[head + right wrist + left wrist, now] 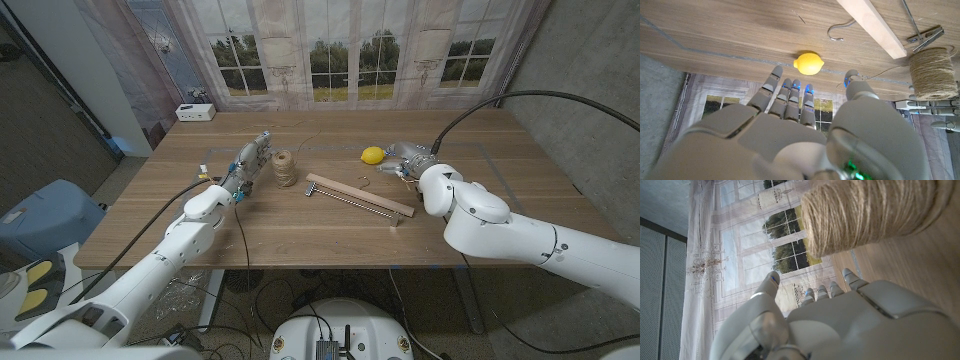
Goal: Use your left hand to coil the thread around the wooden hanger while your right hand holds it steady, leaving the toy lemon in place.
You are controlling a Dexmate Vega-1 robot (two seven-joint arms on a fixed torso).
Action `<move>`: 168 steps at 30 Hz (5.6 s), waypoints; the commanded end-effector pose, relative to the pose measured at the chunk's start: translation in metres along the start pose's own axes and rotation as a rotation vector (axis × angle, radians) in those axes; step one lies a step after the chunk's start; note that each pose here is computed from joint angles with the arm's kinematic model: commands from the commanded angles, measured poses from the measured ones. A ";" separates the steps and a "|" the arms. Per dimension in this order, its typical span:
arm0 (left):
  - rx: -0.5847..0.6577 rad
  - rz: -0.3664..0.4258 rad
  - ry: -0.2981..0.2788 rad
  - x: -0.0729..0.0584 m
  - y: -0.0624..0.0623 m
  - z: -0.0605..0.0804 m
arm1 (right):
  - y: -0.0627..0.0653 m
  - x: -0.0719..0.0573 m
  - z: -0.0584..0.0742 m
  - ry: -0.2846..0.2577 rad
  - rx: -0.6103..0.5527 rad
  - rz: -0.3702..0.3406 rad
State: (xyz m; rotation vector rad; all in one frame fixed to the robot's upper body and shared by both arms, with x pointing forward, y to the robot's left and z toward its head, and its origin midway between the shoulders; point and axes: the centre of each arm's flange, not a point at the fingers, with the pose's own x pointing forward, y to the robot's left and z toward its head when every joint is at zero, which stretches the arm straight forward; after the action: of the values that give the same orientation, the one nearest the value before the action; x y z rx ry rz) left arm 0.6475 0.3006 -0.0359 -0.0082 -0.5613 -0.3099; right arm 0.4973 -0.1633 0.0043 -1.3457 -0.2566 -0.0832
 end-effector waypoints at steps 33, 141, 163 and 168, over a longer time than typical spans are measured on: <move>0.002 -0.047 0.009 0.016 0.009 0.001 | 0.042 -0.004 0.017 0.085 -0.014 0.118; 0.509 -0.038 0.171 0.008 0.004 0.050 | 0.077 0.018 -0.030 0.260 0.057 -0.457; 0.973 -0.045 0.302 0.022 -0.035 0.083 | 0.081 0.007 -0.042 0.276 0.112 -0.504; 1.056 -0.052 0.311 0.023 -0.046 0.087 | 0.082 0.006 -0.045 0.277 0.116 -0.505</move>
State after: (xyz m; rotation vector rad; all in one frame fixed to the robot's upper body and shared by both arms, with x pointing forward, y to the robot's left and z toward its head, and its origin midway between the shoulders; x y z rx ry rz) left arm 0.6241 0.2960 0.0248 0.8591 -0.3310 -0.0582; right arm 0.5291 -0.1827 -0.0772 -1.1429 -0.3442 -0.6525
